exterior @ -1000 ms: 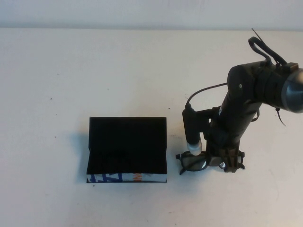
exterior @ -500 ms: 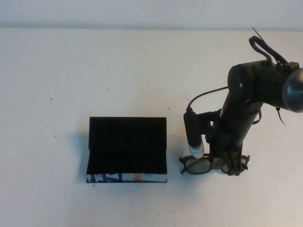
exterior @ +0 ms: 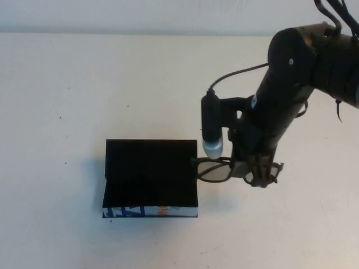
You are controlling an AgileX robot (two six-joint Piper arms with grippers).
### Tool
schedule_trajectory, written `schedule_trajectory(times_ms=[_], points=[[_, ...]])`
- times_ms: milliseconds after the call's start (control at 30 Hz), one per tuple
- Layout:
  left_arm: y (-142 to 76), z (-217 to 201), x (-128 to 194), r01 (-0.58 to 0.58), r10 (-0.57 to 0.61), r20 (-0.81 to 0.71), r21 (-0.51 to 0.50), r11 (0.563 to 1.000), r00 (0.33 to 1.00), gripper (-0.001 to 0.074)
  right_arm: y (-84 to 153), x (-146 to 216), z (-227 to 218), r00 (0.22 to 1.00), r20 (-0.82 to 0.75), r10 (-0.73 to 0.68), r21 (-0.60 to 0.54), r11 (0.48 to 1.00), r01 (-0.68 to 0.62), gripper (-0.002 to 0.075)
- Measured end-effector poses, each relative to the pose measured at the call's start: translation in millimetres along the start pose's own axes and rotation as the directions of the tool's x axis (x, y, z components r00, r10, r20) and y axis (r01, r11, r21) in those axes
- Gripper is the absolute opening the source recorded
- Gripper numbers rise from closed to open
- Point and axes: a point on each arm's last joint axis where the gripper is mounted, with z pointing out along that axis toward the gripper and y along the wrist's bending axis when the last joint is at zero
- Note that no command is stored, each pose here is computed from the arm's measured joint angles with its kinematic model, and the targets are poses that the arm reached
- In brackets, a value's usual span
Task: Return glasses to glasses case
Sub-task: Place the glasses in the glasses case
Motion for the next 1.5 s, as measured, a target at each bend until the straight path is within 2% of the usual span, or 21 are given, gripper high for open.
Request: schedule_trajectory(times_ms=[200,300,500,800,1500], points=[[0.0,0.0,0.0,0.000,0.000,0.000,0.000,1.000,1.000,-0.0001,5.4,-62.1,-12.9,0.987,0.081,-0.137,0.058,0.989,0.133,0.0043],[0.0,0.0,0.0,0.000,0.000,0.000,0.000,1.000,1.000,-0.0001,1.9,-88.5,5.7,0.982,0.093,-0.167,0.041,0.986,0.163,0.0043],[0.0,0.0,0.0,0.000,0.000,0.000,0.000,1.000,1.000,-0.0001,-5.5,-118.5,48.6,0.977,0.086,-0.195,0.000,0.981,0.196,0.0043],[0.0,0.0,0.0,0.000,0.000,0.000,0.000,1.000,1.000,-0.0001,-9.2,-122.9,76.8,0.979,0.068,-0.192,-0.043,0.980,0.195,0.0043],[0.0,0.0,0.0,0.000,0.000,0.000,0.000,1.000,1.000,-0.0001,-11.8,-121.8,98.1,0.982,0.049,-0.183,-0.078,0.979,0.186,0.0050]])
